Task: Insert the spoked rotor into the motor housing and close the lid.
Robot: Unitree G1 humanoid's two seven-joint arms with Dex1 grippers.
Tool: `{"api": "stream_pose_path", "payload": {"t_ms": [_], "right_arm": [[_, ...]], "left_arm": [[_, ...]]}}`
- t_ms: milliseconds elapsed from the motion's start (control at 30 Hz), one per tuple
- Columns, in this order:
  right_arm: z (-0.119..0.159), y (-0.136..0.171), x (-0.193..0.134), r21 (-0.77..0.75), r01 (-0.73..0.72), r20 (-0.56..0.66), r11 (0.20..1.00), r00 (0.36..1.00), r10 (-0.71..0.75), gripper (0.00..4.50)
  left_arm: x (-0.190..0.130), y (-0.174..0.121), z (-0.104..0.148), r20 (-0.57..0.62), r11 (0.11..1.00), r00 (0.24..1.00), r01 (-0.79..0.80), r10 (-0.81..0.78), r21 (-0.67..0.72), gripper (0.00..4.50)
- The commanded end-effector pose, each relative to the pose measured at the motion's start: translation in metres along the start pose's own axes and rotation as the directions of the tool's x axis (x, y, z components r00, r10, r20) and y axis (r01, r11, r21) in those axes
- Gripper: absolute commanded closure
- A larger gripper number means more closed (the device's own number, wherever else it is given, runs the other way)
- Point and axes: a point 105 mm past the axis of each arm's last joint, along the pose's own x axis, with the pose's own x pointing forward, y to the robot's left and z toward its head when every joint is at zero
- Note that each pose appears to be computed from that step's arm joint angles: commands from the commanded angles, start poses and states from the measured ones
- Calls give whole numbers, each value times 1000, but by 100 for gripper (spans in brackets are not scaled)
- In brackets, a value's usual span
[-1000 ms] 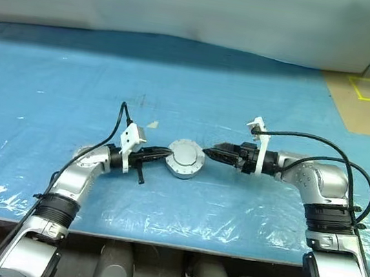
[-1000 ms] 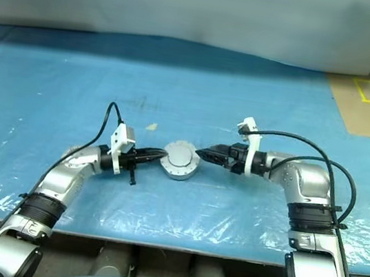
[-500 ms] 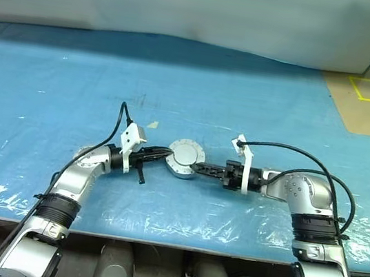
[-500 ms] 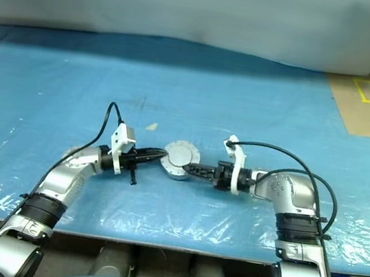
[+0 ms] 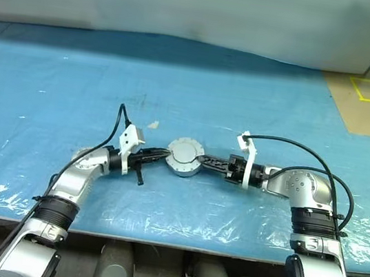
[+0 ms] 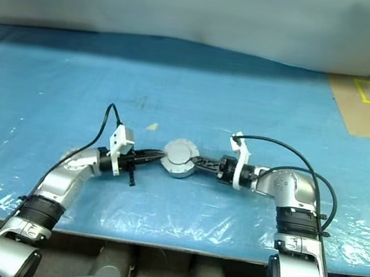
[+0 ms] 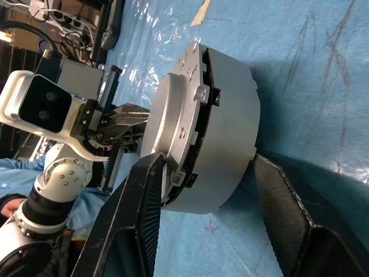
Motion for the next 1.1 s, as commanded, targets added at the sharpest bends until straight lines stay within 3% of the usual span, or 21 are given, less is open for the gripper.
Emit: {"api": "stream_pose_path", "payload": {"t_ms": [33, 100, 267, 633, 900, 1100], "right_arm": [[8, 6, -1, -14, -24, 34, 1000, 999, 25, 199], [8, 4, -1, -11, -16, 33, 1000, 999, 16, 217], [7, 3, 2, -6, -8, 31, 1000, 999, 9, 330], [18, 3, 2, -13, -6, 71, 1000, 997, 7, 342], [30, 5, 4, 58, -40, 136, 998, 990, 32, 342], [43, 7, 4, 130, -86, 213, 988, 975, 57, 342]], "left_arm": [[3, -4, 2, 1, 1000, 1000, 17, -17, 14, 450], [3, -4, 2, 1, 1000, 1000, 18, -18, 15, 450], [3, -3, 2, 2, 1000, 1000, 14, -15, 16, 450], [-1, 8, 9, 44, 996, 996, -69, 71, -52, 450], [-7, 31, 46, 240, 948, 944, -159, 228, -276, 450], [-14, 44, 61, 309, 895, 896, -176, 318, -411, 450]]}}
